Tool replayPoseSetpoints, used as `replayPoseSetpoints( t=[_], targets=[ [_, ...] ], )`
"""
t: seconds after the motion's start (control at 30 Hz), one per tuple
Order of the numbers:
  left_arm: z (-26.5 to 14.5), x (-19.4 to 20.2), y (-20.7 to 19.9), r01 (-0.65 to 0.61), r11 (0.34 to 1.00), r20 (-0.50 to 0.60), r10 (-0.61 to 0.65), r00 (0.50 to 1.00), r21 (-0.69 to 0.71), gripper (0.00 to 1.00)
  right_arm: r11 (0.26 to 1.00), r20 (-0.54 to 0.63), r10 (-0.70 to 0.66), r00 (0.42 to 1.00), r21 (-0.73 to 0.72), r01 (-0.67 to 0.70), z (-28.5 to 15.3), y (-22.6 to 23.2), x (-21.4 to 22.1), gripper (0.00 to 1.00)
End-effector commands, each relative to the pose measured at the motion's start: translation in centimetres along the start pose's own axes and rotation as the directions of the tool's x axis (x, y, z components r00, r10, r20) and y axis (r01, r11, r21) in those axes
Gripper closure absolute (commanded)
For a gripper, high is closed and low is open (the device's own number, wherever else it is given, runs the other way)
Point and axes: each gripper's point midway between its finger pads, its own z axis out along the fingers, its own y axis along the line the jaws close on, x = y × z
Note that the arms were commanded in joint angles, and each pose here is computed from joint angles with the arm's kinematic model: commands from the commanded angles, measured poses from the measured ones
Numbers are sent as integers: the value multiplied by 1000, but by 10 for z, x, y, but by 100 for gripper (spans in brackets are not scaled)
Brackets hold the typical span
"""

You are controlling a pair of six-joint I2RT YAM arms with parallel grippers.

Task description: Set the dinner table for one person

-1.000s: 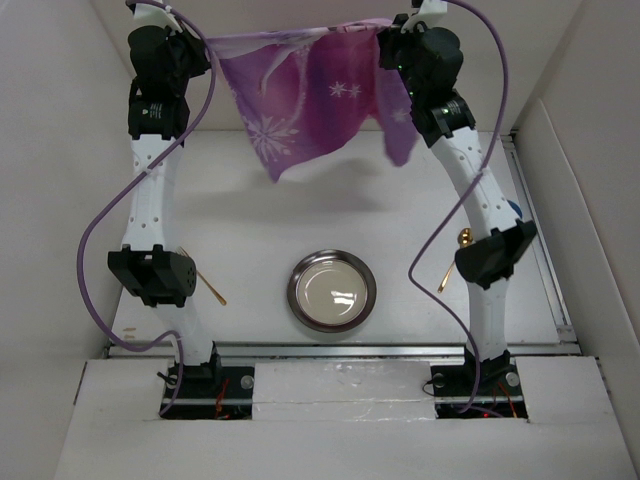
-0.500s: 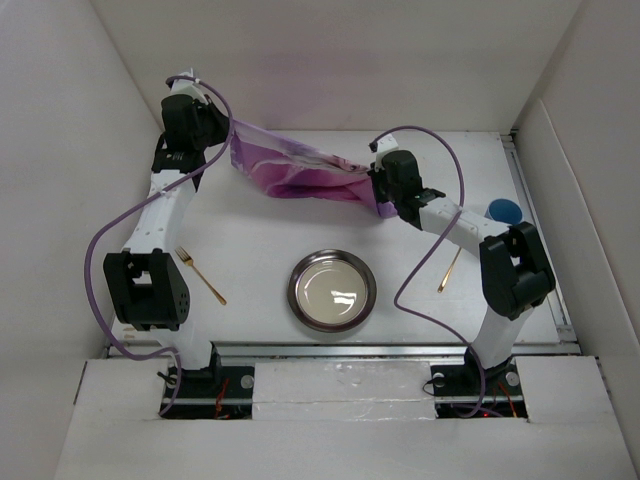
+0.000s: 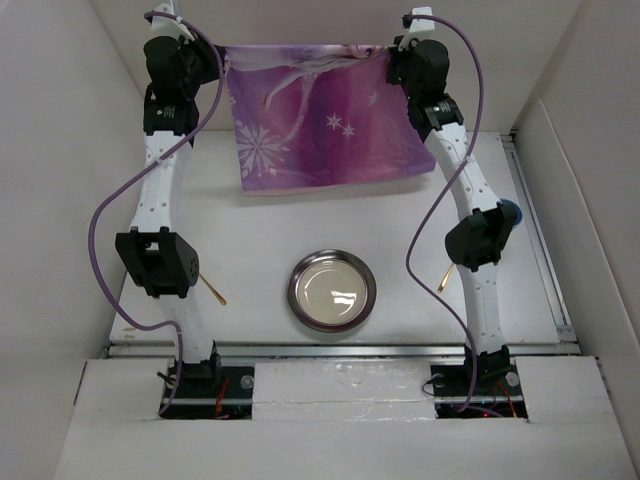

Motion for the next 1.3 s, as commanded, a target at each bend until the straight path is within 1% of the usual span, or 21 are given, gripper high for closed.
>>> replayPoseSetpoints(
  t=[0.0, 0.07, 0.1, 0.13, 0.2, 0.3, 0.33, 0.37, 0.43, 0.47, 0.5, 0.6, 0.67, 0.73, 0.9, 1.03, 1.13, 1.17, 1.2, 1.23, 1.27],
  targets=[
    [-16, -71, -16, -7, 1000, 152, 5, 988, 15, 100, 997, 133, -13, 991, 73, 3, -16, -25, -66, 100],
    [-24, -85, -25, -16, 999, 184, 9, 983, 34, 100, 998, 206, -27, 978, 57, 16, -27, -24, -91, 99],
    [-29, -86, -27, -18, 999, 179, 11, 984, 37, 100, 999, 193, -38, 980, 21, 35, -25, -17, -75, 99],
    [-34, -91, -31, -25, 998, 205, 14, 979, 51, 100, 999, 246, -45, 968, 4, 45, -46, -16, -105, 98],
    [-53, -78, -30, -17, 998, 220, 2, 975, 64, 100, 995, 251, -75, 965, -42, 88, -59, -9, -98, 97],
    [-79, -39, -11, 1, 1000, 207, -6, 978, 26, 100, 989, 133, -104, 986, -96, 117, -89, 10, -30, 100],
    [-83, -26, 0, 18, 1000, 194, -15, 981, -13, 100, 985, 5, -119, 993, -122, 118, -100, 11, 41, 100],
    [-96, 2, 13, 33, 999, 159, -25, 987, -43, 100, 984, 39, -89, 995, -151, 94, -121, 23, 32, 97],
    [-109, 25, 27, 78, 993, 135, -66, 989, -91, 100, 980, -30, -73, 997, -186, 66, -143, 35, 70, 89],
    [-120, 49, 36, 93, 988, 98, -81, 992, -120, 100, 981, -101, -44, 994, -193, 24, -163, 44, 103, 74],
    [-126, 57, 39, 102, 987, 85, -91, 992, -127, 100, 982, -141, -35, 989, -187, 9, -172, 46, 118, 66],
    [-140, 92, 53, 119, 978, 21, -117, 993, -170, 100, 985, -241, 29, 970, -158, -69, -203, 47, 158, 54],
    [-148, 114, 61, 118, 974, -25, -125, 992, -192, 100, 987, -281, 71, 957, -119, -108, -218, 41, 168, 46],
    [-154, 123, 69, 121, 965, -38, -133, 990, -231, 100, 981, -293, 120, 948, -109, -158, -236, 37, 166, 44],
    [-168, 138, 81, 127, 949, -50, -147, 988, -287, 100, 930, -372, 307, 876, -77, -359, -266, 31, 181, 42],
    [-176, 137, 78, 131, 944, -74, -160, 984, -302, 100, 882, -485, 415, 770, 8, -470, -296, 31, 238, 48],
    [-188, 130, 81, 129, 932, -43, -152, 987, -338, 100, 872, -529, 422, 736, 15, -489, -301, 36, 261, 86],
    [-190, 131, 82, 131, 932, -34, -151, 988, -338, 100, 875, -553, 424, 718, 45, -482, -297, 32, 273, 94],
    [-189, 130, 82, 139, 933, -26, -157, 987, -333, 100, 866, -581, 430, 691, 48, -499, -291, 31, 281, 86],
    [-189, 131, 81, 140, 934, -29, -158, 987, -328, 100, 865, -581, 430, 691, 48, -499, -291, 31, 281, 86],
    [-186, 132, 80, 144, 934, -40, -166, 985, -326, 100, 861, -597, 432, 676, 51, -506, -285, 34, 288, 65]
  ],
)
